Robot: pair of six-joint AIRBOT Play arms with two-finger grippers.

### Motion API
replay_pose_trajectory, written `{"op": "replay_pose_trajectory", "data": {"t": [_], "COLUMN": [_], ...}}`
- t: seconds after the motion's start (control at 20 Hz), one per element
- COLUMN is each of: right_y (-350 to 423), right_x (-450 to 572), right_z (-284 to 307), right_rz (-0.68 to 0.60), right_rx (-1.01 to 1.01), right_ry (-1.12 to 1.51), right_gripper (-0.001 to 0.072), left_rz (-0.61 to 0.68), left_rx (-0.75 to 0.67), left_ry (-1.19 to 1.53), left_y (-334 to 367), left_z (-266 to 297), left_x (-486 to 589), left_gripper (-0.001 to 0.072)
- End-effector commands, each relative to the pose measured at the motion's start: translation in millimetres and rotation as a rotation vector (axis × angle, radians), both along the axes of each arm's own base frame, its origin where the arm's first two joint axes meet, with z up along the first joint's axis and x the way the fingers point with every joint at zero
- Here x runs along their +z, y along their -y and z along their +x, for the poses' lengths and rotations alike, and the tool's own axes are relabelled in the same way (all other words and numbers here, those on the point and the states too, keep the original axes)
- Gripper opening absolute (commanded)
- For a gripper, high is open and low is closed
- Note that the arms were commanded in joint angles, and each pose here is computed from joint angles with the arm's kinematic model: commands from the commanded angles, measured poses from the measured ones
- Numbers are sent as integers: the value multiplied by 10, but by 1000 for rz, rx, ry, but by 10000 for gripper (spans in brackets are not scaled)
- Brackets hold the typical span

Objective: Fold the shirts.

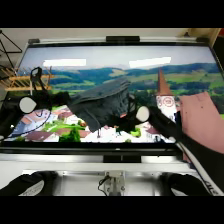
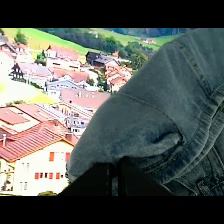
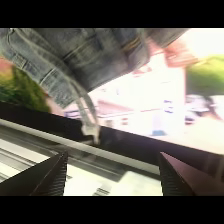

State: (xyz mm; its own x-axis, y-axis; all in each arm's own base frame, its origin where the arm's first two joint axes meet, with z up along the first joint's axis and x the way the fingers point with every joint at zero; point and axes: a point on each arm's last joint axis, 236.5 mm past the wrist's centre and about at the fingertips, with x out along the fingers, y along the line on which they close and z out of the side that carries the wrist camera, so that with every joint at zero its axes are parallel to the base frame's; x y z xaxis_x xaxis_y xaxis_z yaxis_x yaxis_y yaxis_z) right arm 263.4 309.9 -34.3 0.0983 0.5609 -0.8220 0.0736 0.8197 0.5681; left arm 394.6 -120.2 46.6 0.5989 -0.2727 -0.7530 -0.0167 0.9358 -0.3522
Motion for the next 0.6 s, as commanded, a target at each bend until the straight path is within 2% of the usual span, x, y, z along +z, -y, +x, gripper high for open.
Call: {"op": "replay_pose_trajectory", "data": {"t": [0.0,0.2,0.55], "right_y": [-407,-762,-917], "right_x": [-244,-325,-431], "right_z": [-82,22,93], "right_rz": [100,221,292], "right_rx": [-207,-372,-535], "right_ry": [-37,-57,-96], "right_gripper": [697,697,697], "left_rz": [13,25,48], "left_rx": [-10,-26,-59], "left_ry": [-56,-96,-119], "left_y": [-21,-24,-27], "left_z": [-106,-192,-260], "left_x": [-89,-147,-186], "left_gripper": [68,68,68]}}
